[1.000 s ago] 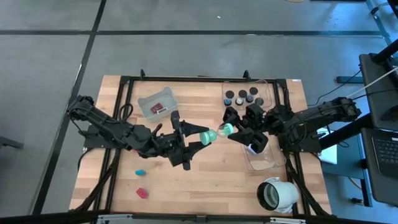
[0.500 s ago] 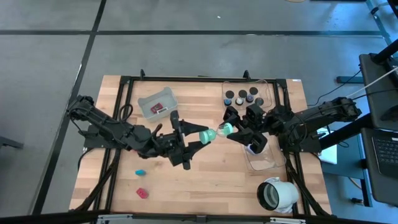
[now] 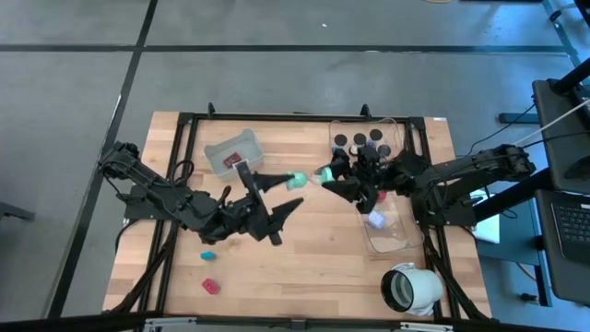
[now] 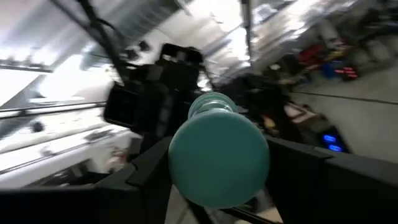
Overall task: Pick & Place Office items
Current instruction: Put the green hourglass into the top transparent bin
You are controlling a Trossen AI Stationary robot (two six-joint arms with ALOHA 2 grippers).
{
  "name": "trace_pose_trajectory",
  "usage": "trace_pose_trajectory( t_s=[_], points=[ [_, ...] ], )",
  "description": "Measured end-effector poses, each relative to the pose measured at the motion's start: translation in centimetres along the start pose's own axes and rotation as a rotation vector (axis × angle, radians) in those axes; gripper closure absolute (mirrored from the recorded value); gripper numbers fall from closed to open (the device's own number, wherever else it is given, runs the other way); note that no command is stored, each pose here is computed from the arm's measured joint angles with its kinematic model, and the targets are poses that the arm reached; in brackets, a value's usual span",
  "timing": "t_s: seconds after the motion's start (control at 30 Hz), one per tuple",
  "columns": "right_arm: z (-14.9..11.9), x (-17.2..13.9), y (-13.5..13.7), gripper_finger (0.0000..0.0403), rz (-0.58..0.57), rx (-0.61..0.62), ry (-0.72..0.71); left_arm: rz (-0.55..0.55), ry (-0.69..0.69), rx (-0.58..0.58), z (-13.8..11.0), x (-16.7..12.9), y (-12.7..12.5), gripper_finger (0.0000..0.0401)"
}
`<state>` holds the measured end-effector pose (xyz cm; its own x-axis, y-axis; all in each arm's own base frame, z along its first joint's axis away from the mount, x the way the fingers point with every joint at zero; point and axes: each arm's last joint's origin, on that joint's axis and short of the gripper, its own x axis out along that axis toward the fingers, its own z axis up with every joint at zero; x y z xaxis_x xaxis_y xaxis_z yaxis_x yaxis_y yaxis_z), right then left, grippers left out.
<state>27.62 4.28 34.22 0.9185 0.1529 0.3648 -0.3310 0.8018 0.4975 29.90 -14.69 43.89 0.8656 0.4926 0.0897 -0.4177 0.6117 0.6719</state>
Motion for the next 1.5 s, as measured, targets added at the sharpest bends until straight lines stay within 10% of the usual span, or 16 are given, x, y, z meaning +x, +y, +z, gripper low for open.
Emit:
trace_pose_trajectory(
  t_s=[0.33, 0.87, 1.5],
  points=[
    [0.7, -1.7, -4.7, 0.0193, -0.438, 0.051, 0.122, 0.352, 0.409, -0.06, -1.4, -0.1, 1.0, 0.012],
    [2.9, -10.7, -9.6, 0.0191, -1.217, 0.197, 0.356, 0.429, 0.447, -0.12, -2.7, 1.4, 2.8, 0.0125],
    [2.2, -13.5, -11.9, 0.0195, -1.506, 0.226, 0.529, 0.532, 0.538, -0.101, -7.4, 4.6, 3.3, 0.0127]
  ],
)
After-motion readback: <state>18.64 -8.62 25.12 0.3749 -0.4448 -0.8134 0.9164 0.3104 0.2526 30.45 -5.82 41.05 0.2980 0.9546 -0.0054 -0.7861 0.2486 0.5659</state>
